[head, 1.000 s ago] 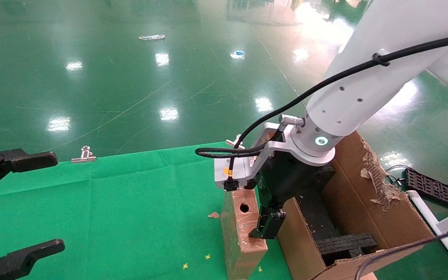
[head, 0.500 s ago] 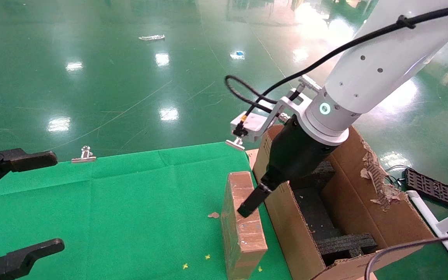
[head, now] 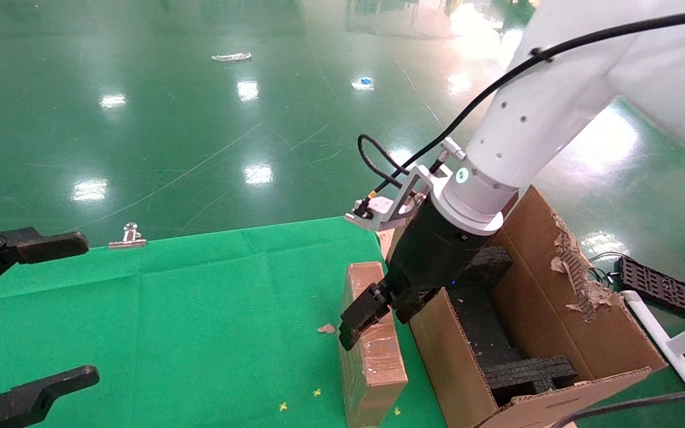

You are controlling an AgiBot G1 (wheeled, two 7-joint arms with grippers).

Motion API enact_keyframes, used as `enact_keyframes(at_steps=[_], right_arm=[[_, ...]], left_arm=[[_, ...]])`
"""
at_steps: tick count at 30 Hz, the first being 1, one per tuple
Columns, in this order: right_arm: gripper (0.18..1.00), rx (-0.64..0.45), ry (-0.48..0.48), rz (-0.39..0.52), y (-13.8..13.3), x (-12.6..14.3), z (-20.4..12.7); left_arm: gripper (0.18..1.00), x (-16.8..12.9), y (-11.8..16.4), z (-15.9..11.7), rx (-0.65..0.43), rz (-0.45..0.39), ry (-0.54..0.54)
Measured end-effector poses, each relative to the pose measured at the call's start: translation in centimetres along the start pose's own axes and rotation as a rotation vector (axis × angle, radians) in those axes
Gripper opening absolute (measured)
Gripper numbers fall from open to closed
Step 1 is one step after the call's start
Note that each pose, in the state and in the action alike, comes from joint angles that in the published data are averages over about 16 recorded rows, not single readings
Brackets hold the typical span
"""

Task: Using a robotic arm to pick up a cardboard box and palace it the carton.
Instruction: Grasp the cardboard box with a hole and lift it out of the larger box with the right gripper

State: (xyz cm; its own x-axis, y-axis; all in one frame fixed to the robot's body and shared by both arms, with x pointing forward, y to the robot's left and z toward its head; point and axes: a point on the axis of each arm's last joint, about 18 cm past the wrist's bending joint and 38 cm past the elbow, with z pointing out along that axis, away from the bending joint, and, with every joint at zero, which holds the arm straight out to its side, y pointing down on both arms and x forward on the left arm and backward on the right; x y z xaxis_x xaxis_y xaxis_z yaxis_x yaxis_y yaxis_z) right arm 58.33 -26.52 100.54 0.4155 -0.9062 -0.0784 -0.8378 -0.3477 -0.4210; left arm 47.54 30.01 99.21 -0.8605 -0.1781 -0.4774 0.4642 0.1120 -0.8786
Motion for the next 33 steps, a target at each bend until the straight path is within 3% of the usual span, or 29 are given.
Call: enact_keyframes(at_steps=[16,25,33], right_arm=[[0.954,-0.025,0.037,0.019,-0.1,0.8,1.9],[0.825,-0.023,0.041,0.02,0.1,1.1,2.2],[0.665,-0.003,0.047,0.005,0.1,1.4,1.9]], left_arm=[[0.996,0.0,0.0,0.0,0.0,0.0,0.0],[0.956,0.0,0.0,0.0,0.0,0.0,0.0],[0.862,0.0,0.0,0.0,0.0,0.0,0.0]])
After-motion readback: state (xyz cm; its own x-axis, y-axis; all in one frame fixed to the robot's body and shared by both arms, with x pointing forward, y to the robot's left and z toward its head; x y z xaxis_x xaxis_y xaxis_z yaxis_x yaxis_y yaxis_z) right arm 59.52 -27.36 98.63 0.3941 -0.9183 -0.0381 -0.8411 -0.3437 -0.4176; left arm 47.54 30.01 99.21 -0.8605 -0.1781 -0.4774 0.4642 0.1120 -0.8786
